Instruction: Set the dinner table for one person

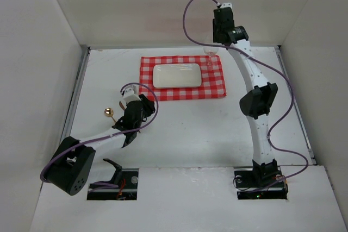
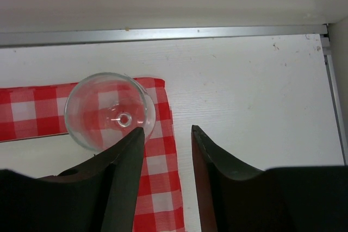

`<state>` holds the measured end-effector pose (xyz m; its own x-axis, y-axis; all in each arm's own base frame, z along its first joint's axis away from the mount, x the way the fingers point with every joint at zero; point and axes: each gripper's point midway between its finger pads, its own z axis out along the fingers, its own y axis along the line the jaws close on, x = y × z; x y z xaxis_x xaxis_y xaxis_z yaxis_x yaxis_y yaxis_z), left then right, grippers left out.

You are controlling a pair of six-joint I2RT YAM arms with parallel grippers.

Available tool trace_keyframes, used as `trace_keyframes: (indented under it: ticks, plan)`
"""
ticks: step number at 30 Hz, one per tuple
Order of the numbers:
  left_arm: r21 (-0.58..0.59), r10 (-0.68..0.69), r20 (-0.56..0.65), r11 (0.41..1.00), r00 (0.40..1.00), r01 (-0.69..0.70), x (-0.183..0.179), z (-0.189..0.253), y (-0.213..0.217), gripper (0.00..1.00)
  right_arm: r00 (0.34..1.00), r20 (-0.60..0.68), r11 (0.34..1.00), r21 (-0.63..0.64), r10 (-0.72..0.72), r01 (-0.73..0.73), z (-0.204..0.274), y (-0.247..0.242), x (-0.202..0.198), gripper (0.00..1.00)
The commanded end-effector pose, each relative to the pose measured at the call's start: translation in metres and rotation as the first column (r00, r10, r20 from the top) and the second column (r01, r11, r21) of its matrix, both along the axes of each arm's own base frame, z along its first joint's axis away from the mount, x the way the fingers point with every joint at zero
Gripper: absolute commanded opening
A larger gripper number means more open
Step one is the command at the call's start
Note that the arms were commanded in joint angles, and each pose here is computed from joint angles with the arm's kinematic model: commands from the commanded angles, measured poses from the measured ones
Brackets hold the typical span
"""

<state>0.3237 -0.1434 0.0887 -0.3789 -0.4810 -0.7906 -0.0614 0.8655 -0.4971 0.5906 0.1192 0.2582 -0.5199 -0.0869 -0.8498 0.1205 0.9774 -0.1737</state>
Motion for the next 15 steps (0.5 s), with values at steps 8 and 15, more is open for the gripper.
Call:
trace_keyframes:
  ticks: [8,15]
  plan:
    - [-0.031,0.002,0.043,1.0,0.999,0.0,0.006,0.012,-0.003,0.36,0.983,0.184,0.997,0.079,0.006,-0.021,0.091,0.004,-0.022,0.46]
    - [-0.033,0.008,0.047,0.999,0.999,-0.006,0.006,0.014,-0.001,0.36,0.965,0.254,0.981,0.159,0.068,-0.111,0.119,0.033,-0.055,0.32]
